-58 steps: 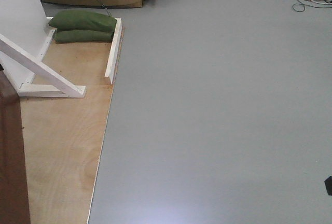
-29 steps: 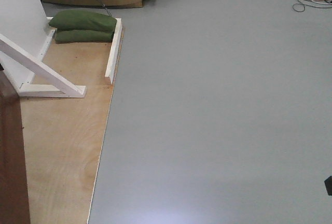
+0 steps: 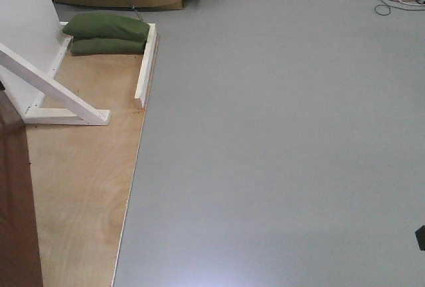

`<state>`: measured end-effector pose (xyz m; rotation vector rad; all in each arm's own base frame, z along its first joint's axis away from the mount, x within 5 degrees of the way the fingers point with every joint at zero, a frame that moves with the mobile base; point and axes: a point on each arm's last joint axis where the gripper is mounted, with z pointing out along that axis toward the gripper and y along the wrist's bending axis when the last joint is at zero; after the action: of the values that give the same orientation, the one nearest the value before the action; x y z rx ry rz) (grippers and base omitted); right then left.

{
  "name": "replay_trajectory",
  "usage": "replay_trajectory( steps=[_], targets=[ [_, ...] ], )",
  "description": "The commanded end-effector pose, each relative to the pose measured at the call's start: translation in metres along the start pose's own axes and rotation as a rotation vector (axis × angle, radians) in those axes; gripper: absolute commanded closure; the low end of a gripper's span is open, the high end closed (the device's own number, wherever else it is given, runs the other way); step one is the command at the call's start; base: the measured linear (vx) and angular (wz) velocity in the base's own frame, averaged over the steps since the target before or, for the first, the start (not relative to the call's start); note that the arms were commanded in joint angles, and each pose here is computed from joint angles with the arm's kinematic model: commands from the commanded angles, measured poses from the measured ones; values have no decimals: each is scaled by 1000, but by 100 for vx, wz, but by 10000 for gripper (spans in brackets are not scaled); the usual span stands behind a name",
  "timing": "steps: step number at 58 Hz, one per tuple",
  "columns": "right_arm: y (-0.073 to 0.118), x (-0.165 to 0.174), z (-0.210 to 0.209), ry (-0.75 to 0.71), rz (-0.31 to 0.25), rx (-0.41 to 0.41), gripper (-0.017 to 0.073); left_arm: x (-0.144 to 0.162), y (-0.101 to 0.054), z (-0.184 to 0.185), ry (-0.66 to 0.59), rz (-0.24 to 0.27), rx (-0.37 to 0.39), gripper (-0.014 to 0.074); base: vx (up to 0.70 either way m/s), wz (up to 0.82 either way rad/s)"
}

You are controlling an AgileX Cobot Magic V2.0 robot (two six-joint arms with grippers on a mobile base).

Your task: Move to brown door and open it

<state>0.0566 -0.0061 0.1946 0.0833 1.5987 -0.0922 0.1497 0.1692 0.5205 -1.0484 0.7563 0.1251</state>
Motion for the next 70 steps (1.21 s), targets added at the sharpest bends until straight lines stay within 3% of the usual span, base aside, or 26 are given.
replay_trajectory(
  steps=[1, 6, 29, 56, 70],
  targets=[
    [-1, -6, -1, -85, -12, 12, 559, 0, -24, -8, 88, -5, 186, 597, 0, 0],
    [-1, -6, -1, -85, -12, 12, 559, 1, -27, -9, 113, -72, 204, 597, 0, 0],
    [-1, -6, -1, -85, -12, 12, 559, -12, -48, -37, 146, -80, 370, 597, 0, 0],
    [-1, -6, -1, -85, -12, 12, 559, -5, -66, -53, 279, -60, 588, 597, 0, 0],
    [-1, -6, -1, -85, -12, 12, 559, 18, -66, -45, 413, 0, 675, 597, 0, 0]
  ],
)
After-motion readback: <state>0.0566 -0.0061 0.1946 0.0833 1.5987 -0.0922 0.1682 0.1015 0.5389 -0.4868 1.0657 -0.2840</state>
